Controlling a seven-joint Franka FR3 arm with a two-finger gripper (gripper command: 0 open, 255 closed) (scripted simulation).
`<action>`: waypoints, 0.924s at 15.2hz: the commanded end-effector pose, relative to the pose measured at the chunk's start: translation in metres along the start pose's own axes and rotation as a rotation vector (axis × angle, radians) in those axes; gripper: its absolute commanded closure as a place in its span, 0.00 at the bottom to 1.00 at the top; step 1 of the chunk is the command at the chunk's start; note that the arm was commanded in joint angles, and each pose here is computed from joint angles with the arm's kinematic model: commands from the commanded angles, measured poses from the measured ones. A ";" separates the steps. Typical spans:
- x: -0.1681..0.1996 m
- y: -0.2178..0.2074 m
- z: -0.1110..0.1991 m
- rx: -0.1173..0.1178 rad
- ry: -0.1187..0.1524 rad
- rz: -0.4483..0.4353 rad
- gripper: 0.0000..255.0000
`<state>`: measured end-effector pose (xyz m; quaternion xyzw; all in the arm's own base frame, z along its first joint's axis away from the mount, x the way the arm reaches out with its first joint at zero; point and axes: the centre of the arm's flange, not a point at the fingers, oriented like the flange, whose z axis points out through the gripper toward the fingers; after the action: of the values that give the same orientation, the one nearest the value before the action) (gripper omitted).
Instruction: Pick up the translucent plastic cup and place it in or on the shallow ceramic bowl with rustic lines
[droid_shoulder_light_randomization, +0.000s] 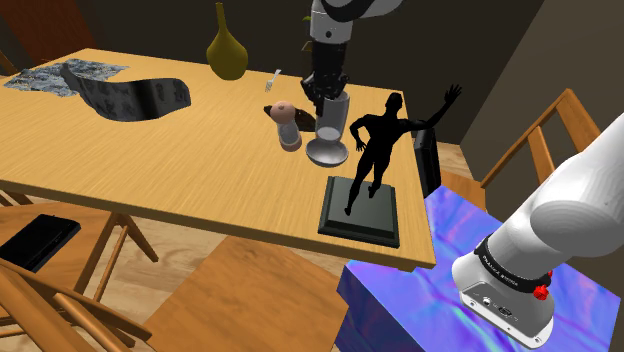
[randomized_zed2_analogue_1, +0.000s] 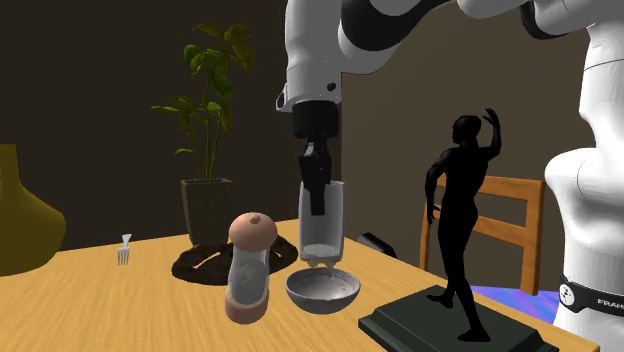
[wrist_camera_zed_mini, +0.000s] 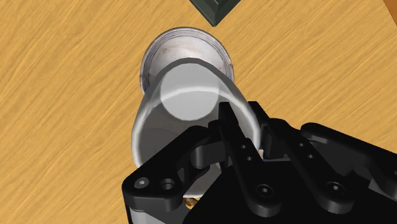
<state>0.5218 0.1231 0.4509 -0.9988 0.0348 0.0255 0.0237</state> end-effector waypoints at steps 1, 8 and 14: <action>0.000 -0.001 0.011 0.000 0.001 0.000 1.00; 0.002 0.000 0.036 0.000 0.001 0.000 1.00; 0.002 0.000 0.036 0.000 0.001 0.000 1.00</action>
<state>0.5217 0.1246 0.4147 -0.9988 0.0348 0.0253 0.0237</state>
